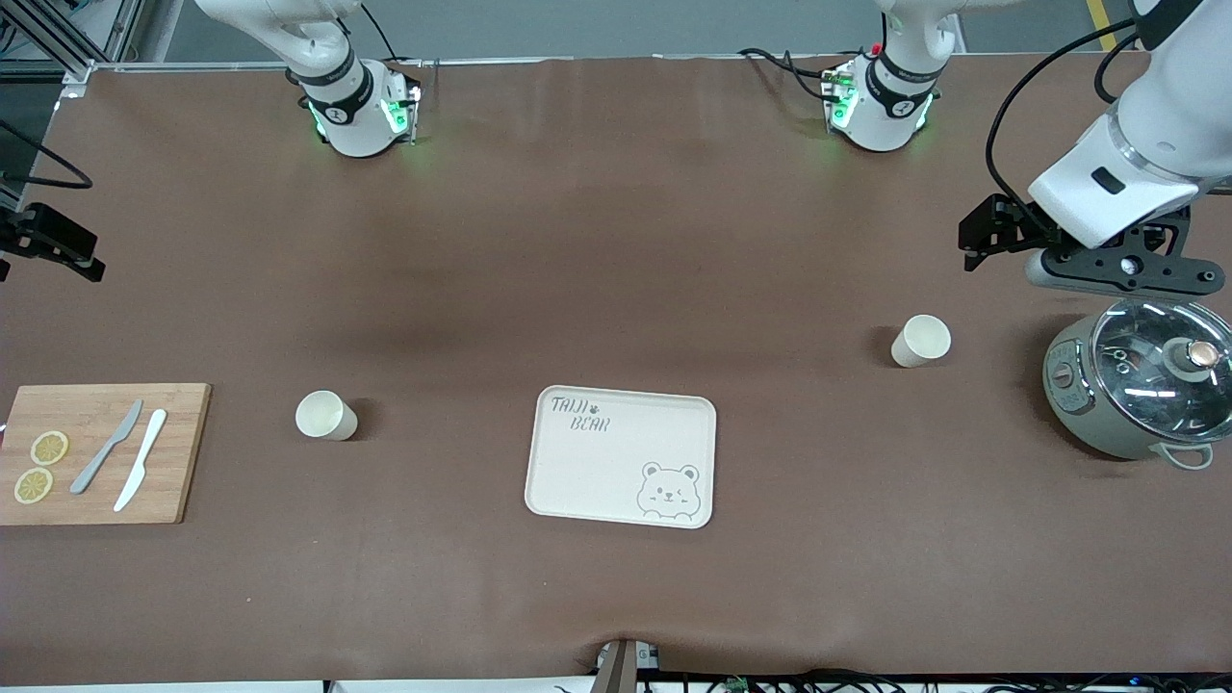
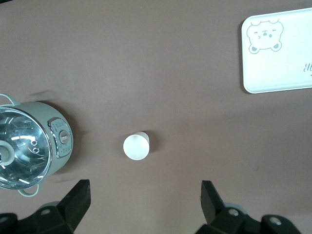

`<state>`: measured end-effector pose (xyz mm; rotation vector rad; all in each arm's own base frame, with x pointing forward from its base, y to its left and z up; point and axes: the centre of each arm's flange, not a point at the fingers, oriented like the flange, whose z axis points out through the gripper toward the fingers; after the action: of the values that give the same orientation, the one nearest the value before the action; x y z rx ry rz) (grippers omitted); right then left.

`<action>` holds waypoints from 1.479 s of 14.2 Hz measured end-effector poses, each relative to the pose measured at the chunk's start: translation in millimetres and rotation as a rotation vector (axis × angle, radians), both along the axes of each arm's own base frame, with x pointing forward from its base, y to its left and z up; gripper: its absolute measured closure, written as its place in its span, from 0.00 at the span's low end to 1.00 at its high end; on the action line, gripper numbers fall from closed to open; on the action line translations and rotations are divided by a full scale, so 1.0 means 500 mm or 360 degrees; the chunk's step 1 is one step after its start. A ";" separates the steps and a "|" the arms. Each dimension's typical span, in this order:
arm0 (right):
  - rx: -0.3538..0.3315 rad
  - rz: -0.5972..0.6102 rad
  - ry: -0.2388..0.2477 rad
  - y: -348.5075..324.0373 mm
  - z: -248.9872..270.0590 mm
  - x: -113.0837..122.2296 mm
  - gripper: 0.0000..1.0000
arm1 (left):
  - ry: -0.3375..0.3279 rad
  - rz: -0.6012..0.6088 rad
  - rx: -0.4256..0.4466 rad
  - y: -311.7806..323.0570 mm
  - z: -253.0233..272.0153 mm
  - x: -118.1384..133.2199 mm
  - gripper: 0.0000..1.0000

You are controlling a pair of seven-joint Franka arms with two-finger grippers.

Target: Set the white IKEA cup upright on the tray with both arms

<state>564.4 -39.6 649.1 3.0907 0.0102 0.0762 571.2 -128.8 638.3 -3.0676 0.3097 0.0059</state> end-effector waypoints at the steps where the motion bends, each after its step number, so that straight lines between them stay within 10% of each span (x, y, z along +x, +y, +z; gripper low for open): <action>1: 0.0000 0.0000 0.0001 0.000 -0.001 0.000 0.00 | 0.0000 0.0001 0.0000 0.000 0.000 0.000 0.00; 7: 0.0000 -0.0023 0.0001 -0.016 -0.001 -0.001 0.00 | 0.0051 -0.0005 0.0004 -0.003 -0.032 0.008 0.00; 21: 0.0128 -0.0045 0.0007 -0.051 -0.025 0.007 0.00 | 0.0159 -0.0007 -0.0001 0.055 -0.487 -0.009 0.00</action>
<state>568.1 -65.1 636.7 3.1704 -0.0372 0.0706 566.5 -101.1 394.7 -3.0733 0.3215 0.1592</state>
